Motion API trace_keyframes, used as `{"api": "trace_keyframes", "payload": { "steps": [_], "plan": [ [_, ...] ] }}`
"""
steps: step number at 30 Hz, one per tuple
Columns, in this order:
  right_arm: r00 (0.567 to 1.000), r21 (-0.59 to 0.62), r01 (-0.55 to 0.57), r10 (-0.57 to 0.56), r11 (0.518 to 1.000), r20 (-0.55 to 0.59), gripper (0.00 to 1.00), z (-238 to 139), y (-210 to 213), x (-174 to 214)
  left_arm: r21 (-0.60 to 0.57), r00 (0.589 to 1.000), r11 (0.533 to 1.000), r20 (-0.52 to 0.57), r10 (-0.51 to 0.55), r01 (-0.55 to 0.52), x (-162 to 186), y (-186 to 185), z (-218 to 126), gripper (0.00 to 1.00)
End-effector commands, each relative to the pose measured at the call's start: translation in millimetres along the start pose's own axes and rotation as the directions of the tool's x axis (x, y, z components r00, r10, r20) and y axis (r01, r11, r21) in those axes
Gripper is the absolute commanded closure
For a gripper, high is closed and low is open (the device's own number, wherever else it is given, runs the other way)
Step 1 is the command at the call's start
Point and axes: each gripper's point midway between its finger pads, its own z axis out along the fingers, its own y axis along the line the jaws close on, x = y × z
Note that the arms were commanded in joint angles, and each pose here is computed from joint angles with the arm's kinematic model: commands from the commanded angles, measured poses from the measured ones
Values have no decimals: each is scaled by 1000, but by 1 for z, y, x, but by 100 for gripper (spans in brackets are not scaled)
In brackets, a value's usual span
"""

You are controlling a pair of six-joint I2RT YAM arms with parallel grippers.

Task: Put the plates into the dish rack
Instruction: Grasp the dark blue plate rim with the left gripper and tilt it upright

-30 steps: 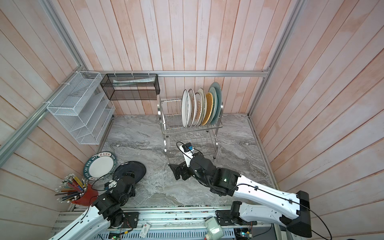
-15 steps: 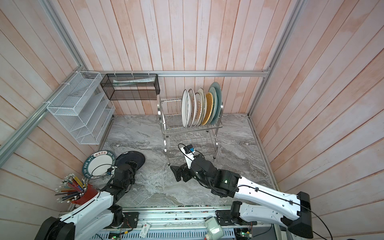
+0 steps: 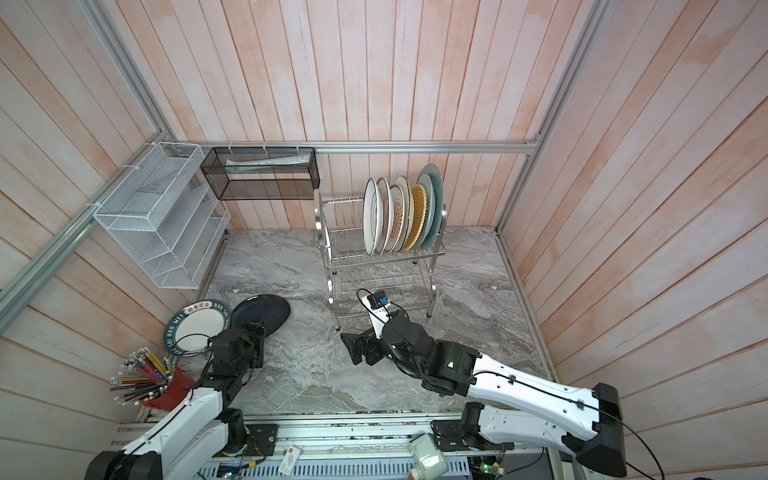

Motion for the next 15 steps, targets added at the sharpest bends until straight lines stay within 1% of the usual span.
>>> {"api": "trace_keyframes", "payload": {
  "steps": [1,5,12,15],
  "plan": [
    [1000,-26,-2,2,1000,2,2,4,6,1,-106,996,991,-12,-87,85,-1,44,-5,9],
    [1000,-36,3,-3,999,-1,2,5,8,1,-117,991,984,-19,-136,133,-8,52,-3,13],
    [1000,-44,-5,5,999,-1,2,6,9,4,-208,976,961,-79,-201,181,2,70,9,21],
    [1000,-46,-14,14,999,-3,2,6,8,6,-214,974,958,-79,-213,193,2,68,12,23]
  ]
}}
